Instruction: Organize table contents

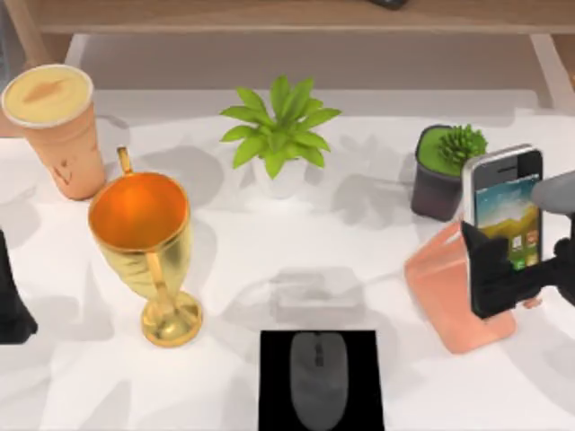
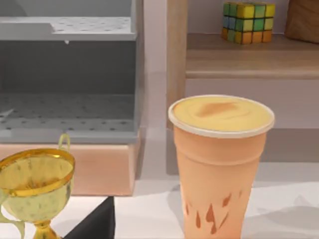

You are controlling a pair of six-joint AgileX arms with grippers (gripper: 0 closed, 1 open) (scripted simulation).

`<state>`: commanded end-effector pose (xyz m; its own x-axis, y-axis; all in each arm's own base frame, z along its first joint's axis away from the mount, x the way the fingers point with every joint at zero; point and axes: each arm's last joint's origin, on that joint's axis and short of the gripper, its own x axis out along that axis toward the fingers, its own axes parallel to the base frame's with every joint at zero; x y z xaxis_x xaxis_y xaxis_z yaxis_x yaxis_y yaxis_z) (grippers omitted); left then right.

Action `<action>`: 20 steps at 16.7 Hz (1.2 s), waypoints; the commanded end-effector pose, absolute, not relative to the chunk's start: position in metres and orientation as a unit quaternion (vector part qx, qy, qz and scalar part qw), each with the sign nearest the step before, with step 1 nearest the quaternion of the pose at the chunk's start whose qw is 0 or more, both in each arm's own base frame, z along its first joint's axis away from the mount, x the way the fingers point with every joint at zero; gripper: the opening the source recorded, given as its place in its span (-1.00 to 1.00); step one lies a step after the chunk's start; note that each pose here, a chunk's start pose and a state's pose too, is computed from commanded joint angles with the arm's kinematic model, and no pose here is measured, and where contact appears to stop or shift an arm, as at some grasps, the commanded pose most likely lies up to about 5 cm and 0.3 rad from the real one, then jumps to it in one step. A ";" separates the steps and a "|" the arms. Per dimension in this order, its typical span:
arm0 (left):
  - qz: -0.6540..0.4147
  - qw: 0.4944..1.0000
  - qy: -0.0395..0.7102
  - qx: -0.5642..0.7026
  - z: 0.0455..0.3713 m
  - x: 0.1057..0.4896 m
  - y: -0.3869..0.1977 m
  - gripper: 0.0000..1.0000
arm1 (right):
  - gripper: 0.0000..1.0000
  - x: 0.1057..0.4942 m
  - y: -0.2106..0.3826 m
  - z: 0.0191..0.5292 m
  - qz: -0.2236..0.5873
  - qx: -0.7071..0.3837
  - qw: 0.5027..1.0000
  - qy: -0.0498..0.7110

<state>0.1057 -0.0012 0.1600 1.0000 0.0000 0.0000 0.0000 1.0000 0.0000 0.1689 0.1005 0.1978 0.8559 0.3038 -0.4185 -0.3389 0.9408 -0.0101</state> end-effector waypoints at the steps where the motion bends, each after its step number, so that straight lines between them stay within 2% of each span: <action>1: 0.000 1.000 0.000 0.000 0.160 0.106 -0.001 1.00 | 1.00 0.165 0.101 0.198 0.168 -0.041 0.962 0.210; 9: 0.000 1.000 0.000 0.000 0.160 0.106 -0.001 1.00 | 1.00 0.142 0.101 0.198 0.168 -0.042 0.962 0.210; 14: 0.000 1.000 0.000 0.000 0.160 0.106 -0.001 1.00 | 1.00 0.143 0.098 0.198 0.164 -0.039 0.964 0.207; 20: 0.000 1.000 0.000 0.000 0.160 0.106 -0.001 1.00 | 1.00 0.134 0.061 0.194 0.125 -0.008 0.980 0.155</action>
<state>0.1057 -0.0012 0.1600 1.0000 0.0000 0.0000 0.0000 1.0000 0.0000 0.1336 0.0606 0.1939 0.9205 0.2419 -0.3068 -0.2471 0.9687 0.0222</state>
